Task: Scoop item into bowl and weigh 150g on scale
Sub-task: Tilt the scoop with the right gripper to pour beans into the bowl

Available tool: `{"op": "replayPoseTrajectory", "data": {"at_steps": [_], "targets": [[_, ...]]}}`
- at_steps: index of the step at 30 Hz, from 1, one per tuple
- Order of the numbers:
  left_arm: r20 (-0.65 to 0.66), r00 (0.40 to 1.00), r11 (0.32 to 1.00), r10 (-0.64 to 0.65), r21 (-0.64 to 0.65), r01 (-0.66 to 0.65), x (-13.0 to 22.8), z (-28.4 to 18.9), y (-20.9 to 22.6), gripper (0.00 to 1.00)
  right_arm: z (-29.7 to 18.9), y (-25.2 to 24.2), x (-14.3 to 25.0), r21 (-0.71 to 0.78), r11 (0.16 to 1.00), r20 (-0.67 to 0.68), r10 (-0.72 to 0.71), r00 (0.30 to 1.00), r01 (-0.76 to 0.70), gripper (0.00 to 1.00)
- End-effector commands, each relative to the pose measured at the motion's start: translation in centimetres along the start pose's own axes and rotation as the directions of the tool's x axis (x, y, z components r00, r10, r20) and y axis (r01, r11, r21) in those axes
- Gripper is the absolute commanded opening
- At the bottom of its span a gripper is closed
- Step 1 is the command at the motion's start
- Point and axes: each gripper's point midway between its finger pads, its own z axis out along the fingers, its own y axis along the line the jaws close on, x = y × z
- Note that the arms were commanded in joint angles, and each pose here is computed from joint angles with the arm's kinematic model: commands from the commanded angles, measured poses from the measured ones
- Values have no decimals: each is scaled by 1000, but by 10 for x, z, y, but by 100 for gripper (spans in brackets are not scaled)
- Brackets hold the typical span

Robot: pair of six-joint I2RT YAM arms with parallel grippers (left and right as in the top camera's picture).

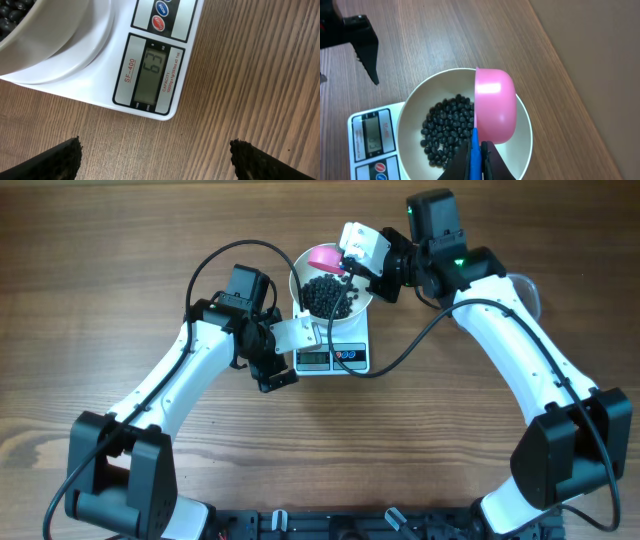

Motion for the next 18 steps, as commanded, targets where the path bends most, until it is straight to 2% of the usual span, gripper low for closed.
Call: {"op": "replayPoseTrajectory", "data": {"at_steps": [1, 7, 11, 18], "targets": [[7, 1000, 1000, 6, 22, -6, 1, 4, -3, 100, -10, -11, -12, 55, 996, 24, 70, 997, -72, 4], [8, 1000, 1000, 6, 22, -6, 1, 4, -3, 100, -32, -29, -33, 127, 981, 107, 132, 985, -146, 4], [7, 1000, 1000, 6, 23, -6, 1, 4, -3, 100, -47, -61, -37, 217, 939, 183, 231, 956, -268, 4], [8, 1000, 1000, 6, 22, -6, 1, 4, -3, 100, -73, -94, 2, 268, 842, 208, 424, 882, -468, 4]]}}
